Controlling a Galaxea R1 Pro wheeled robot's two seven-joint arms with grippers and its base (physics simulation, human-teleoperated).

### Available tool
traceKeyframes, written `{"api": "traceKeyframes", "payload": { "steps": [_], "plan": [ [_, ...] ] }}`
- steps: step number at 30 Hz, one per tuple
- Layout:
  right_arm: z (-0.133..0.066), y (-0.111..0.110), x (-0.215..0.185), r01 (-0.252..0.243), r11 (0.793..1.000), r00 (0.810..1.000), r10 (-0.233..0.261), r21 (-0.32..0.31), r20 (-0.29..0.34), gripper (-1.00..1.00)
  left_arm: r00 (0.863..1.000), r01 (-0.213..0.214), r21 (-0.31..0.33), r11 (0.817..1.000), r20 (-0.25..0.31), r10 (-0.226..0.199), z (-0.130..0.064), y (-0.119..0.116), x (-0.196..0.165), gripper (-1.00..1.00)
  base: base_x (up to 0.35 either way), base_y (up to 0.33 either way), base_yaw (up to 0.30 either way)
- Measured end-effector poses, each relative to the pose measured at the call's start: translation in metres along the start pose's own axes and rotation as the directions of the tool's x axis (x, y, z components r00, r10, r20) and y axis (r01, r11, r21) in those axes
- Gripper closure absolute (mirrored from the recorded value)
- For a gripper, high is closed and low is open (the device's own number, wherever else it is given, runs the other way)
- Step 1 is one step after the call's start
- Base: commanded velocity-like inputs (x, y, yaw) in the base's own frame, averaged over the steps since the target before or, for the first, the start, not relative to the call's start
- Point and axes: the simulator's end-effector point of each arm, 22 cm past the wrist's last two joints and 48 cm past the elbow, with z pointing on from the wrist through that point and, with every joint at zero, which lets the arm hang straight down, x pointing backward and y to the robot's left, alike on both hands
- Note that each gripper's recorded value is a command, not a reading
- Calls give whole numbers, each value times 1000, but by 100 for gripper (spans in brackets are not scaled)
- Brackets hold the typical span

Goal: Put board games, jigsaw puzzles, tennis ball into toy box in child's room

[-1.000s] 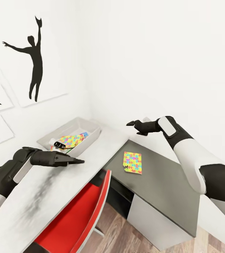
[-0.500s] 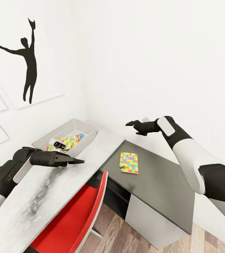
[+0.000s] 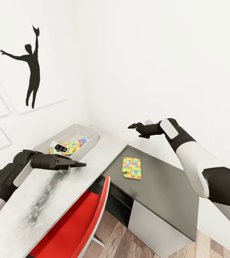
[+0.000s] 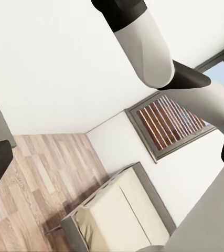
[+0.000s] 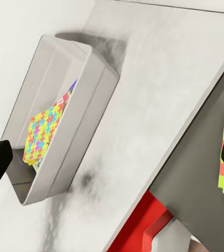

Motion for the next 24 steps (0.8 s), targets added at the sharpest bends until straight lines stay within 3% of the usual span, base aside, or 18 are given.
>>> {"api": "traceKeyframes", "payload": {
  "steps": [24],
  "plan": [
    [-21,20,-11,22,1000,999,-22,-14,31,-100,999,-38,-3,999,-4,38,1,-20,-4,-100,0,0,0]
  ]
}}
